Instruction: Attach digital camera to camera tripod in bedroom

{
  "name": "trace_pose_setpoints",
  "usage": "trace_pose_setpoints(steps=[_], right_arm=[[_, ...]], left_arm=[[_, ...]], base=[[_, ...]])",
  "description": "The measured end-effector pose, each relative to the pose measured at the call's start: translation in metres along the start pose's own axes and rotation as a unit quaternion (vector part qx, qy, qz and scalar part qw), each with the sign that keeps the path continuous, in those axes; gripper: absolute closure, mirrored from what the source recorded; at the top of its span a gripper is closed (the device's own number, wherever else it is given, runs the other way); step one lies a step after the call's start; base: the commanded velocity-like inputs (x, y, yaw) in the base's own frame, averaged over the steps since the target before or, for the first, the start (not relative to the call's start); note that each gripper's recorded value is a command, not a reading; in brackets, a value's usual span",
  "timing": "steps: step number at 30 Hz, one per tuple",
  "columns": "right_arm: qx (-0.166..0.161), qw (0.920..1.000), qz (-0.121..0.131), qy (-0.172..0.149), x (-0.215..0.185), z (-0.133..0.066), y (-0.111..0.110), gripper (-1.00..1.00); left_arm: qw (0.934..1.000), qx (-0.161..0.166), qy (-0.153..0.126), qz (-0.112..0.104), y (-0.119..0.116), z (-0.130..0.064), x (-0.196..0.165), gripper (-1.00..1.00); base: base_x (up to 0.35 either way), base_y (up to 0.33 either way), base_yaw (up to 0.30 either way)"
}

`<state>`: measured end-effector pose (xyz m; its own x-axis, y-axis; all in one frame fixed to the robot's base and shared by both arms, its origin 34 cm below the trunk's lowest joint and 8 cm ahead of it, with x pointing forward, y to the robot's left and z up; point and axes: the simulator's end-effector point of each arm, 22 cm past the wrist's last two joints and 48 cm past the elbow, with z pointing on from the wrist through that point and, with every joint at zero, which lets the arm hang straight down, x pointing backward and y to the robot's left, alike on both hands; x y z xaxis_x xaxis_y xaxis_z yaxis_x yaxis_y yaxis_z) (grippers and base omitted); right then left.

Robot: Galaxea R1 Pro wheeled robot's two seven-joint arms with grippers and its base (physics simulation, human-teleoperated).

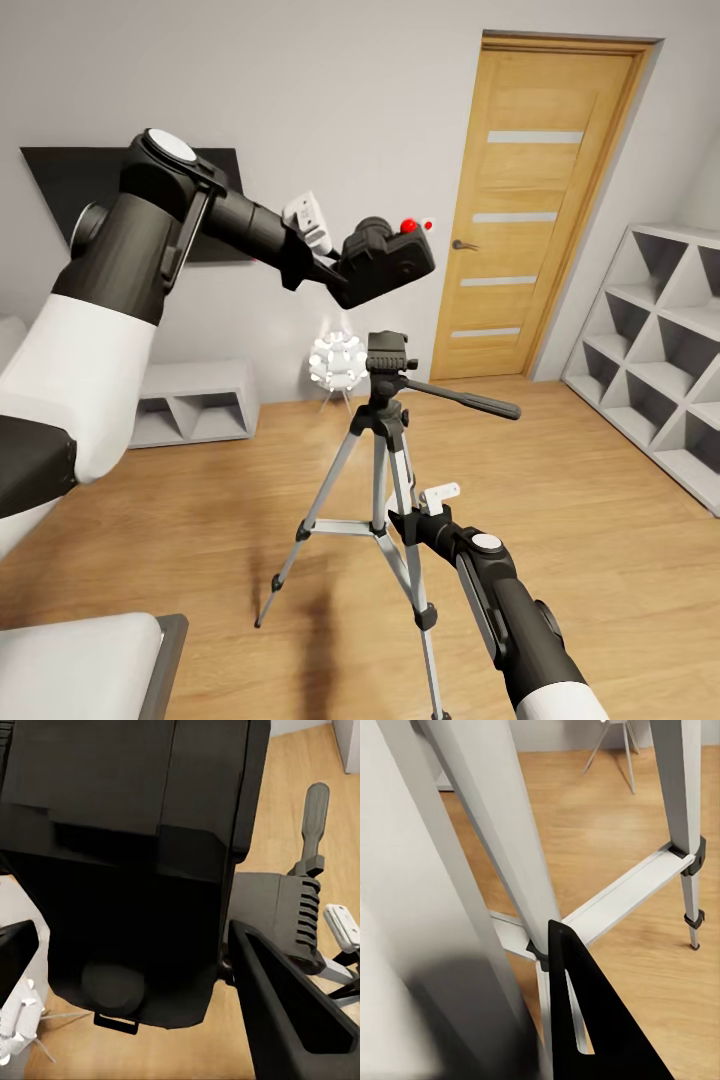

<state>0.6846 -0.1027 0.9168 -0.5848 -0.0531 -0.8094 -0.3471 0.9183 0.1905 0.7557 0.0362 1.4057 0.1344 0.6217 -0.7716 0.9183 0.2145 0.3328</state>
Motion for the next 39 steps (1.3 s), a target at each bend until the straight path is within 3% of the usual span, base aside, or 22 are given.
trace_pose_setpoints(steps=[5, 10, 13, 15, 18, 22, 26, 32, 34, 35, 39], right_arm=[[0.000, 1.0000, 0.000, 0.000, 0.000, 0.000, 0.000, 1.00], [0.000, 1.0000, 0.002, 0.000, 0.000, 0.000, 0.000, 1.00], [0.000, 1.0000, 0.002, 0.000, 0.000, 0.000, -0.001, 1.00], [0.000, 1.0000, 0.002, 0.000, 0.000, 0.000, -0.001, 1.00], [0.001, 1.0000, 0.001, 0.000, 0.000, 0.000, -0.001, 1.00], [0.001, 1.0000, 0.001, 0.000, 0.000, -0.001, -0.001, 1.00], [0.000, 1.0000, 0.000, 0.000, 0.000, 0.000, -0.001, 1.00], [0.001, 1.0000, -0.002, 0.000, 0.000, 0.000, -0.001, 1.00], [0.001, 1.0000, -0.003, 0.000, -0.001, 0.000, -0.001, 1.00], [0.002, 1.0000, -0.003, -0.001, -0.002, -0.001, -0.002, 1.00], [0.002, 1.0000, -0.004, -0.002, -0.002, -0.001, -0.002, 1.00]], left_arm=[[1.0000, 0.000, 0.007, -0.004, 0.001, 0.002, 0.005, 1.00], [0.9991, 0.014, 0.019, -0.035, 0.003, 0.011, 0.022, 1.00], [0.9991, 0.015, 0.018, -0.034, 0.002, 0.011, 0.021, 1.00], [0.9994, 0.013, 0.012, -0.028, 0.001, 0.008, 0.015, 1.00], [0.9999, -0.007, -0.005, 0.007, -0.001, -0.004, -0.007, 1.00], [0.9987, -0.027, -0.022, 0.036, -0.003, -0.015, -0.028, 1.00], [0.9984, -0.032, -0.030, 0.035, -0.002, -0.013, -0.033, 1.00], [0.9987, -0.001, -0.040, 0.031, -0.014, -0.017, -0.032, 1.00], [0.9991, 0.006, -0.038, 0.019, -0.014, -0.014, -0.029, 1.00], [0.9994, 0.016, -0.030, -0.008, -0.011, -0.009, -0.017, 1.00], [0.9974, 0.036, -0.011, -0.061, -0.003, 0.002, 0.014, 1.00]], base=[[0.000, 0.000, 0.000], [0.000, 0.000, 0.000], [0.000, 0.000, 0.000], [0.000, 0.000, 0.000], [0.000, 0.000, 0.000], [0.000, 0.000, 0.000], [0.000, 0.000, 0.000], [0.000, 0.000, 0.000], [0.000, 0.000, 0.000], [0.000, 0.000, 0.000], [0.000, 0.000, 0.000]])
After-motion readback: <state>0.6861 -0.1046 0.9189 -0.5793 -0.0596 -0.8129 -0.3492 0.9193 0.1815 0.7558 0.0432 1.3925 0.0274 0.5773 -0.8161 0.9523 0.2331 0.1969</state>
